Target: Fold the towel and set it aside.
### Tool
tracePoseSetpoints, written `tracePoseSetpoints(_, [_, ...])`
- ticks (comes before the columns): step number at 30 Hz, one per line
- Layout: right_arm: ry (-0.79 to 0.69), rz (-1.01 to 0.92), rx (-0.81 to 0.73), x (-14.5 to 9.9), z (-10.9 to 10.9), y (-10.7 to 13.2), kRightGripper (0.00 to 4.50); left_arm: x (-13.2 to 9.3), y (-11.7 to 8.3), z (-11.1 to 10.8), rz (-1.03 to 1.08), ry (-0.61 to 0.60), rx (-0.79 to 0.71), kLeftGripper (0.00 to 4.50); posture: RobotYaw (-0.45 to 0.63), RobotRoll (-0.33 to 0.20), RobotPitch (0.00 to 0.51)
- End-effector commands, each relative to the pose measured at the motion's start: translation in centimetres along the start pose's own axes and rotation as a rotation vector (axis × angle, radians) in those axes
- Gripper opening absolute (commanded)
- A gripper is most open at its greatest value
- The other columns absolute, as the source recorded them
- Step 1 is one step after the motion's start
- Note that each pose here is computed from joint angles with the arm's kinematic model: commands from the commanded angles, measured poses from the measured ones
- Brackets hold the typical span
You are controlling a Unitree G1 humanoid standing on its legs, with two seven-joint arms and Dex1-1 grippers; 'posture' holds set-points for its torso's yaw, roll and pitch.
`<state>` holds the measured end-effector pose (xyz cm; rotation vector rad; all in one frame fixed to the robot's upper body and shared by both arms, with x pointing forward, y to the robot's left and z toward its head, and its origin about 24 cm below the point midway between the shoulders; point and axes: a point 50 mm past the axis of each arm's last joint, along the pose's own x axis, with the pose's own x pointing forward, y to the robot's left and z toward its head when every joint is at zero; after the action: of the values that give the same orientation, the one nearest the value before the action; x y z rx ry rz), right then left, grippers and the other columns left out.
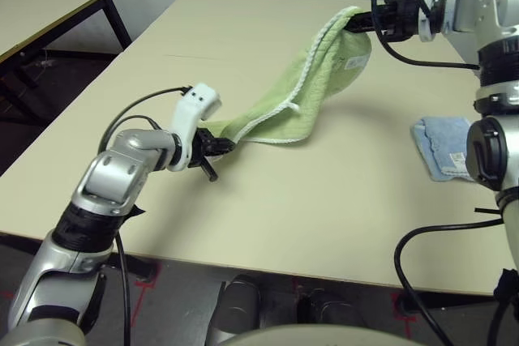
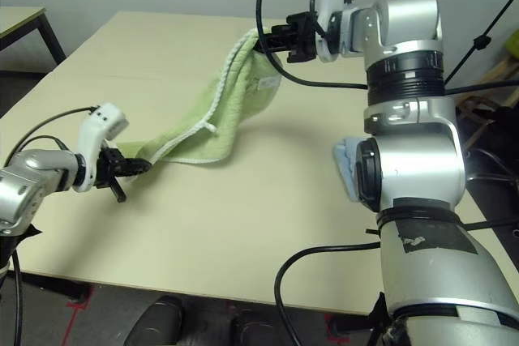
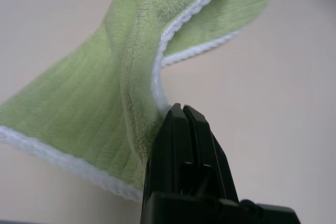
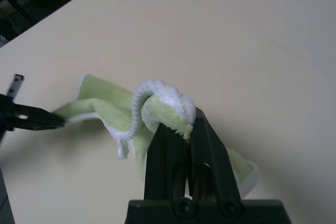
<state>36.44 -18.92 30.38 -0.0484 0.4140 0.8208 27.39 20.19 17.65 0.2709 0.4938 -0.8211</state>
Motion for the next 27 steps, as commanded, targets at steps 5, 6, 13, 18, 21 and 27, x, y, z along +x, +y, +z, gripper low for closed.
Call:
tracePoseSetpoints(5, [0.208,0.134,-0.054,-2.6,-3.7,0.4,0.00,-4.4,0.9,0.8,-0.172,0.025,-0.092,0.04,0.25,0.000,0.065])
tracePoseSetpoints(6, [0.233,0.149,-0.058,-2.8,-4.2,0.4,0.00,-4.8,1.1,0.9,-0.190,0.038,-0.090,0.04,0.25,0.000,0.064])
tracePoseSetpoints(13, [0.236,0.043,-0.187,-0.5,-5.2,-1.8,0.00,-4.1,6.0,3.1,-0.025,-0.009,0.069,0.04,0.21,0.000,0.063])
tracePoseSetpoints(18, [-0.072,-0.089,-0.313,1.3,-1.9,-3.3,0.00,-3.4,10.4,6.7,0.257,-0.153,0.250,0.04,0.20,0.000,0.065])
tracePoseSetpoints(21, [-0.297,-0.173,-0.326,0.2,1.7,-3.3,0.00,-4.9,11.8,10.5,0.414,-0.323,0.362,0.04,0.20,0.000,0.069])
tracePoseSetpoints(27, [-0.411,-0.028,-0.281,-2.7,2.4,-2.9,0.00,-7.1,11.8,12.0,0.392,-0.422,0.445,0.04,0.20,0.000,0.078])
